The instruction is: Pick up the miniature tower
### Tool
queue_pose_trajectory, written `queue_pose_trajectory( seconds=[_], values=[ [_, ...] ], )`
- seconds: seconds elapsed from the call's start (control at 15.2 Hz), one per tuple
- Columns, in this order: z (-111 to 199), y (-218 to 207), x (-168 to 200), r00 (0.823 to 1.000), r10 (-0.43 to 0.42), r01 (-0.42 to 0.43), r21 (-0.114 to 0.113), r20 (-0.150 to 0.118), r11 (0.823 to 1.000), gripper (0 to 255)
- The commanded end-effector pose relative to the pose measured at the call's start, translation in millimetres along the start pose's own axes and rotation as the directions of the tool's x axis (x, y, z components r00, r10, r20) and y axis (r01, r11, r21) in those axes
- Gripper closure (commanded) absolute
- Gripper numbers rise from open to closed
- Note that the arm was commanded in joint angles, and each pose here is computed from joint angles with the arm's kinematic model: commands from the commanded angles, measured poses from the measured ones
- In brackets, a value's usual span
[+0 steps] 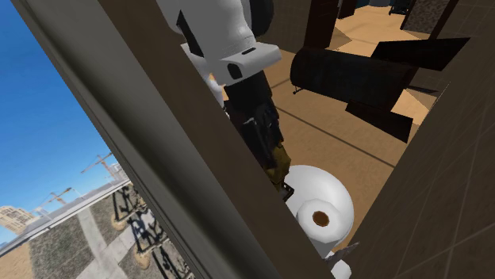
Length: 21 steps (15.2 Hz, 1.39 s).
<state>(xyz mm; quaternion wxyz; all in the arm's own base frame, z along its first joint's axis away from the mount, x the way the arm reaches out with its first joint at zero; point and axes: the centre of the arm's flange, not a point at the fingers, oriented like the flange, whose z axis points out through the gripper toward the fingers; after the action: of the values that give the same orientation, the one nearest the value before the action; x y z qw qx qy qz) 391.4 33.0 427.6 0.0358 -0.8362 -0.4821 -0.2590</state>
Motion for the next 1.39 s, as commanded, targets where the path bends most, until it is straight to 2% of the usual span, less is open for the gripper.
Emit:
queue_pose_trajectory(
  seconds=[0.0, 0.2, 0.26, 0.86, 1.32],
  values=[
    [9, -3, -4, 1.0, -0.002, 0.002, 0.0, -0.001, 1.0, 0],
    [16, -5, -8, 1.0, -0.002, 0.002, -0.001, -0.001, 1.0, 0],
    [17, -5, -8, 1.0, -0.002, 0.002, 0.0, -0.001, 1.0, 255],
    [16, -5, -8, 1.0, -0.002, 0.002, 0.0, -0.001, 1.0, 255],
    [-16, 2, 9, 1.0, -0.002, 0.002, 0.0, -0.001, 1.0, 255]
  ],
)
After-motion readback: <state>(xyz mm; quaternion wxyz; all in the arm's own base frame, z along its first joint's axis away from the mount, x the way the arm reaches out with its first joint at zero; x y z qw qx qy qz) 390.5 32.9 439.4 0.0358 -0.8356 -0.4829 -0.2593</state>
